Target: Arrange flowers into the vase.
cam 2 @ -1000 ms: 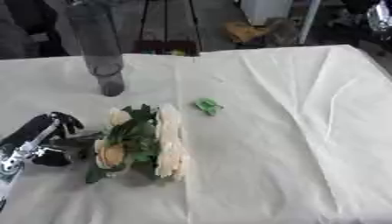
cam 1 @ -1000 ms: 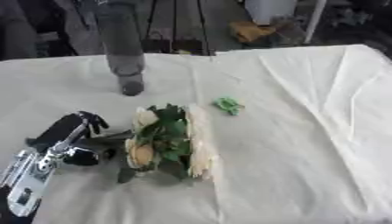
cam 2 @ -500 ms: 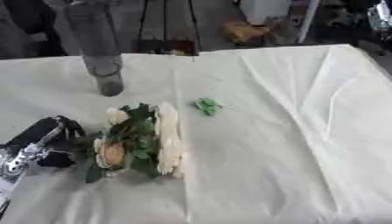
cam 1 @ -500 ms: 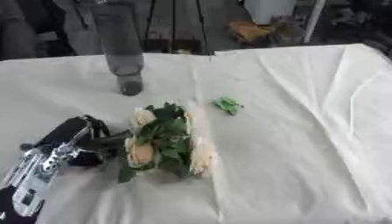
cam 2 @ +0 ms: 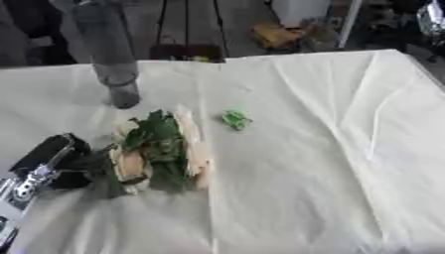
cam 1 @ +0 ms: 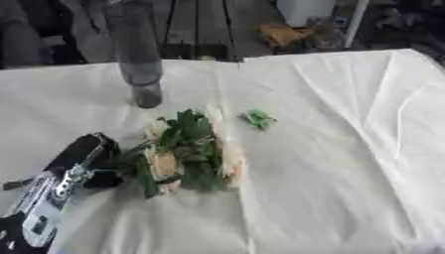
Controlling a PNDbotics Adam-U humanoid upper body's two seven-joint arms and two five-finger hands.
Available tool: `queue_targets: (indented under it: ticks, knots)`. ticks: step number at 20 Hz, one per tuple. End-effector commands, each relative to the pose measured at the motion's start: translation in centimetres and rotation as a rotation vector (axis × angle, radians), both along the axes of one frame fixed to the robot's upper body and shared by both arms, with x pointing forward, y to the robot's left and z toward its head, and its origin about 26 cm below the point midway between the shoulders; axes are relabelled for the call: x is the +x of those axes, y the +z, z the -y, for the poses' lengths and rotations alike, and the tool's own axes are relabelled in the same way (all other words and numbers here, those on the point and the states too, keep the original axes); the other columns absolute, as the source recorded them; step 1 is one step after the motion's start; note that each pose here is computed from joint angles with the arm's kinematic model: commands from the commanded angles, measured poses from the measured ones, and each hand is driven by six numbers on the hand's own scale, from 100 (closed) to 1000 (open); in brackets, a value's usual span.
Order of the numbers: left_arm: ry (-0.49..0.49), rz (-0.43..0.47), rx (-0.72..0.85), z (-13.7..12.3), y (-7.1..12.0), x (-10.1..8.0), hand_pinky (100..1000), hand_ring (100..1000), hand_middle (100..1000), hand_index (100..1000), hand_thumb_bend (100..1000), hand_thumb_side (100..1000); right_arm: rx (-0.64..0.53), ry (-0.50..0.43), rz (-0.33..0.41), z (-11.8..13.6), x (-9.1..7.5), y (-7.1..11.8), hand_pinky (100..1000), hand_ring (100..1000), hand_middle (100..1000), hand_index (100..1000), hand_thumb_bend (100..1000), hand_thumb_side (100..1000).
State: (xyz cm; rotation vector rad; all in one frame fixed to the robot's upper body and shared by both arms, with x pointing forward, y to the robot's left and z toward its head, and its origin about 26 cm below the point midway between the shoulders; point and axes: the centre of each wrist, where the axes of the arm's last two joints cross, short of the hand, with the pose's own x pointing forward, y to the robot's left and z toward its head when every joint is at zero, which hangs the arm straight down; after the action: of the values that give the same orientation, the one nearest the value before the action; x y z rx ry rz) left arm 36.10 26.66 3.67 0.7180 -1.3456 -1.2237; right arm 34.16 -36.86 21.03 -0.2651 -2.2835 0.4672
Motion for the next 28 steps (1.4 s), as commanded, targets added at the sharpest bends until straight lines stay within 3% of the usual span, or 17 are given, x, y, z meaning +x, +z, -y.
queue_targets:
  ticks: [1, 6, 9, 10, 12, 13, 14, 15, 21, 28]
  knots:
    - [0.015, 0.025, -0.029, 0.1, 0.3, 0.2, 100, 100, 124, 376, 683, 475, -0.006, 0.000, 0.034, 0.2, 0.0, 1.2, 795, 841, 880, 954, 186, 485]
    - [0.033, 0.034, -0.088, 0.2, 0.2, 0.3, 100, 100, 100, 338, 629, 554, -0.004, -0.001, 0.035, 0.3, 0.0, 1.2, 794, 840, 879, 954, 187, 484]
    - [0.043, 0.073, -0.136, 0.3, 0.6, 0.4, 100, 100, 100, 286, 593, 680, -0.002, -0.002, 0.035, 0.3, 0.0, 1.2, 794, 840, 878, 954, 187, 485]
    - [0.048, 0.096, -0.148, 0.3, 0.9, 0.4, 100, 100, 100, 276, 606, 683, -0.002, -0.002, 0.034, 0.3, 0.0, 1.2, 794, 839, 878, 954, 187, 485]
    - [0.051, 0.134, -0.154, 0.4, 1.4, 0.5, 100, 100, 100, 234, 735, 664, 0.000, -0.003, 0.034, 0.3, 0.0, 1.2, 794, 839, 877, 954, 186, 485]
    - [0.051, 0.148, -0.153, 0.4, 1.6, 0.5, 100, 100, 100, 208, 867, 549, 0.001, -0.003, 0.034, 0.3, 0.0, 1.2, 794, 839, 877, 954, 186, 485]
    - [0.049, 0.158, -0.150, 0.4, 1.9, 0.6, 100, 100, 100, 200, 897, 522, 0.001, -0.004, 0.034, 0.3, 0.0, 1.1, 794, 839, 877, 954, 186, 486]
    - [0.049, 0.163, -0.145, 0.4, 2.2, 0.7, 100, 100, 100, 178, 903, 434, 0.001, -0.004, 0.033, 0.3, 0.0, 1.1, 794, 839, 877, 954, 185, 486]
    - [0.036, 0.239, -0.099, 0.5, 5.4, 1.5, 100, 100, 100, 150, 810, 421, 0.001, -0.008, 0.029, 0.4, -0.1, 1.0, 793, 839, 877, 954, 183, 487]
    - [-0.012, 0.306, -0.091, 0.7, 10.0, 2.4, 100, 100, 100, 148, 789, 413, -0.002, -0.008, 0.025, 0.4, -0.1, 0.9, 793, 839, 878, 953, 184, 486]
